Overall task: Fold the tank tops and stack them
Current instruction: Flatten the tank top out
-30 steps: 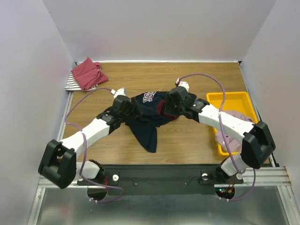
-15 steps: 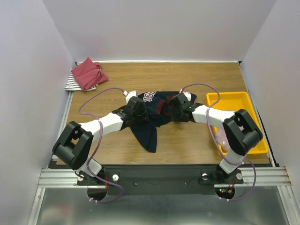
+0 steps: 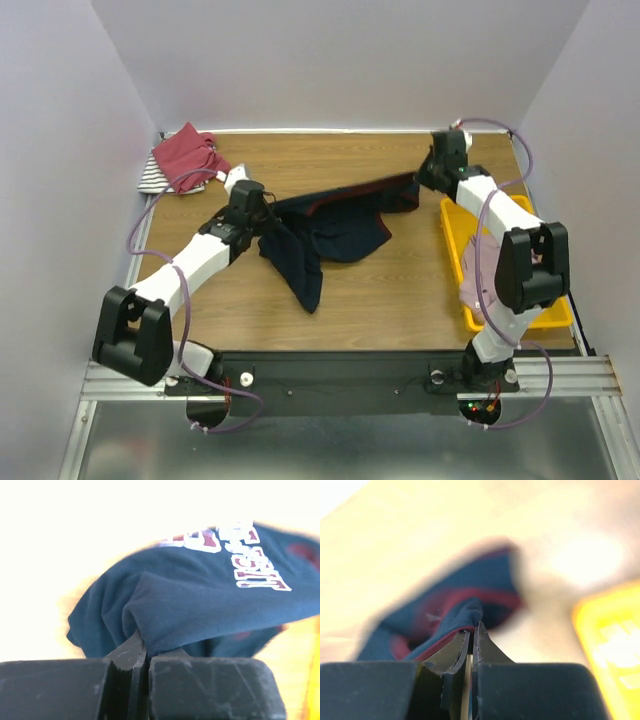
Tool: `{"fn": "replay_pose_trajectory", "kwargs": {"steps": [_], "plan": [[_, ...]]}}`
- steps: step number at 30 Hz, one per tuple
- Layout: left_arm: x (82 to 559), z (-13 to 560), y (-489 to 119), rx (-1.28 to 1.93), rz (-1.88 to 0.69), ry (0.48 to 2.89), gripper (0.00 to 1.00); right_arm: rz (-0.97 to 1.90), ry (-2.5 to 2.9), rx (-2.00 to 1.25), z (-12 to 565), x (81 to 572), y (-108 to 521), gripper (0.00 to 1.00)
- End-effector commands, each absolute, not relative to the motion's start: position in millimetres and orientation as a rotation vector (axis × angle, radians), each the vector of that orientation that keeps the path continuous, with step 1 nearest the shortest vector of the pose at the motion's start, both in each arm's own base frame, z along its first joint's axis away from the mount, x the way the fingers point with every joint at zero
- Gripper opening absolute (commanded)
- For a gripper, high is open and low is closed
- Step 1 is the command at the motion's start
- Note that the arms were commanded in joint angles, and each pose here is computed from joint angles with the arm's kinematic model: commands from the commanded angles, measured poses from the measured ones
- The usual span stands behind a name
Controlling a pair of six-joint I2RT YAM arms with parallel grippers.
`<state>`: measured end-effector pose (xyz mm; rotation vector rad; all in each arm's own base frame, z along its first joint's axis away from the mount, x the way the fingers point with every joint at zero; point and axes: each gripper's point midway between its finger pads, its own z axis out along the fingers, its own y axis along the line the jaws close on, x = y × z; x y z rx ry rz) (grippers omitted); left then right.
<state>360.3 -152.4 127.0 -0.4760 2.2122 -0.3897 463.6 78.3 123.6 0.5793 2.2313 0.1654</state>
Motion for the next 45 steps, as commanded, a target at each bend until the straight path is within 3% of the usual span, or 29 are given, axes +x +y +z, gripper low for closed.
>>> {"fn": "replay_pose_trajectory", "kwargs": {"steps": [1,7,14,24,36,42,45], "plan": [[363.2,160.1,-112.3,-0.564,-0.337,2.116,0.0,0.146,2.1,0.579,171.8,515.4,57.4,0.0],[356.0,143.2,-110.5,-0.542,-0.367,2.186,0.0,0.237,2.046,0.551,201.5,561.3,69.6,0.01],[350.5,183.1,-144.0,-0.378,-0.51,2.131,0.0,0.197,1.934,0.526,253.5,577.0,61.5,0.0],[340.2,278.7,-139.3,-0.313,-0.478,1.95,0.0,0.162,1.663,0.494,397.9,525.4,35.4,0.0],[262.7,337.3,-307.6,0.221,-0.845,1.894,0.0,0.094,1.371,0.536,525.8,485.7,-7.6,0.0],[256.9,367.5,-309.2,0.215,-0.889,1.83,0.0,0.179,1.331,0.48,549.4,502.4,6.4,0.0],[276.6,332.1,-288.3,0.126,-0.86,1.921,0.0,0.291,1.393,0.416,530.1,523.9,31.4,0.0]]}}
